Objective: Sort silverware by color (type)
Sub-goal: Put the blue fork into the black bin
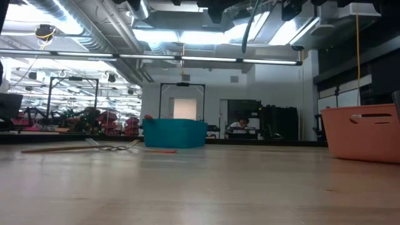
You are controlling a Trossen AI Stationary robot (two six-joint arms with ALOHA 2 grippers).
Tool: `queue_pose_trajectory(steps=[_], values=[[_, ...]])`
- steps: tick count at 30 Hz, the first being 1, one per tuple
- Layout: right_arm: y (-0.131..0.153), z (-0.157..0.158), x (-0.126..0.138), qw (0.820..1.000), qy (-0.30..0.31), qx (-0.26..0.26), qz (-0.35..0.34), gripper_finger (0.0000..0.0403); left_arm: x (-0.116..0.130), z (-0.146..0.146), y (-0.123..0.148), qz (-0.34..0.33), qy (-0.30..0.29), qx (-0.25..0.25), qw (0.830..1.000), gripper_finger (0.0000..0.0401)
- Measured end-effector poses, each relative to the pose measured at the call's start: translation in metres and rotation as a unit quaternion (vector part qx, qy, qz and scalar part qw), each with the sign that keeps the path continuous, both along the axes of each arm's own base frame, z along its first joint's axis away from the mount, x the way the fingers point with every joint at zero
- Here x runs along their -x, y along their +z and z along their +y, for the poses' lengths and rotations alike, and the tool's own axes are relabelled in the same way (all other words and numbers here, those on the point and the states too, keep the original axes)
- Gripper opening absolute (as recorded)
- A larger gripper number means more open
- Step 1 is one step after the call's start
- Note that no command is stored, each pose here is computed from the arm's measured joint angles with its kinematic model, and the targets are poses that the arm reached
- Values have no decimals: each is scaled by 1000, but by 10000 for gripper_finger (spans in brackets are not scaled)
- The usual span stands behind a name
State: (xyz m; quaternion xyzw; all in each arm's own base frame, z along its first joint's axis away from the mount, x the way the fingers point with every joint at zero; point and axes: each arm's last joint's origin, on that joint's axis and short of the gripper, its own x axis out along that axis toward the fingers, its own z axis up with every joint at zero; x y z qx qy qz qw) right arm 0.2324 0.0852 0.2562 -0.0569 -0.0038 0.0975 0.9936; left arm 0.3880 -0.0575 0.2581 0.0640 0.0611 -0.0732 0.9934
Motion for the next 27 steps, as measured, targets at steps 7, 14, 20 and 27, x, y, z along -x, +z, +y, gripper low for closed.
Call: queue_pose_trajectory(steps=[7, 14, 20, 27], values=[[0, -1, 0, 1000, -20, 0, 0, 4, 0, 1, 0, 1, 6, -1, 1000, 8], [0, -1, 0, 1000, -24, 0, 0, 2, 0, 1, 0, 1, 6, 0, 1000, 9], [0, -1, 0, 1000, -24, 0, -1, 1, 0, 1, 0, 2, 6, 0, 1000, 10], [3, -1, 0, 1000, -24, -4, -10, 0, 0, 2, -3, 10, 10, 1, 1000, 50]])
